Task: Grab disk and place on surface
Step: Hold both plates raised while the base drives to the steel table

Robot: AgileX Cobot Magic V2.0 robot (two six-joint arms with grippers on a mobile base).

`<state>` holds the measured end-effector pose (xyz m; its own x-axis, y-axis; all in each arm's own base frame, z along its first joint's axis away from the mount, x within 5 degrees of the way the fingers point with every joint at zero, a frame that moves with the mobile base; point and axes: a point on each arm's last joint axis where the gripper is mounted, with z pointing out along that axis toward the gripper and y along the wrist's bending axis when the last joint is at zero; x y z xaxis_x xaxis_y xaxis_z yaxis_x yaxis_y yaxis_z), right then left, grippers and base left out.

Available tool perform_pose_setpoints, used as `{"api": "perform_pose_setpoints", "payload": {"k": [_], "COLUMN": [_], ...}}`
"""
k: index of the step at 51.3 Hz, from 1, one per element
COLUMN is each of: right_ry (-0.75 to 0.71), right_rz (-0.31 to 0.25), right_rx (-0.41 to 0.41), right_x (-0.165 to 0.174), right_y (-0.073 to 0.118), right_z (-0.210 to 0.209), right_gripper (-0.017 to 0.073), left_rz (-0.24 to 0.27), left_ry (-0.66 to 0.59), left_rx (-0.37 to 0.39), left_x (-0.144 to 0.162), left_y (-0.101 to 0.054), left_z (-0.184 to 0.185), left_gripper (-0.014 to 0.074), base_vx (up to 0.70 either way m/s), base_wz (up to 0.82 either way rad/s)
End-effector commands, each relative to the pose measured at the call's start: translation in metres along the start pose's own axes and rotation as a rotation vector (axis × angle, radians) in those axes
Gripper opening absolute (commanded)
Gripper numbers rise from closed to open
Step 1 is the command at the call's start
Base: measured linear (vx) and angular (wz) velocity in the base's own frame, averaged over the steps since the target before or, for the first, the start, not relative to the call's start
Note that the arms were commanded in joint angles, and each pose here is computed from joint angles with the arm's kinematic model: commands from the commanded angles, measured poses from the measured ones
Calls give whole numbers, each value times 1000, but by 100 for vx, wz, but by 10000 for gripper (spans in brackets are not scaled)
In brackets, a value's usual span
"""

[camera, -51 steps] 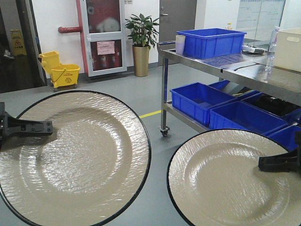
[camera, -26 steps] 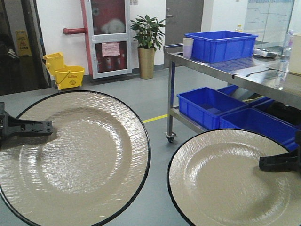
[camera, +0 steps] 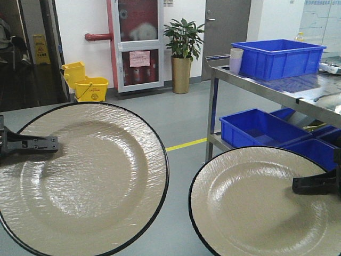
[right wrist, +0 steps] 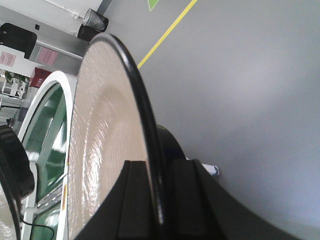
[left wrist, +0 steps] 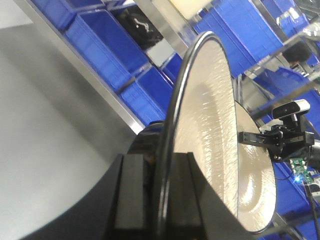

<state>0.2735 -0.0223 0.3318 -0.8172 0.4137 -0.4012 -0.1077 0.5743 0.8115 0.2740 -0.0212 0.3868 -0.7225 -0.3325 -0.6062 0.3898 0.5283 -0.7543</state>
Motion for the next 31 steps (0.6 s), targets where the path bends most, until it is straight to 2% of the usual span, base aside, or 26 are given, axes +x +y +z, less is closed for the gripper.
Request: {"api": "perform_pose_setpoints", "payload": {"k": [1,31], "right_ry": [-43,-43], "right_rz": [-9,-9], "right_rx": [-139,-139], "right_x": [-3,-3], "right_y": [28,28], "right_z": [-11,-11], "right_gripper": [-9,-9], "left_rz": [-11,-11], "left_ry": [-104,-104], "left_rx": [123,123], "left_x": [-10,-10], "left_y": [-30,-30], "left_z": [-9,-9], "left_gripper": [-5,-5], "base_vx": [39,42], "base_wz": [0,-9]}}
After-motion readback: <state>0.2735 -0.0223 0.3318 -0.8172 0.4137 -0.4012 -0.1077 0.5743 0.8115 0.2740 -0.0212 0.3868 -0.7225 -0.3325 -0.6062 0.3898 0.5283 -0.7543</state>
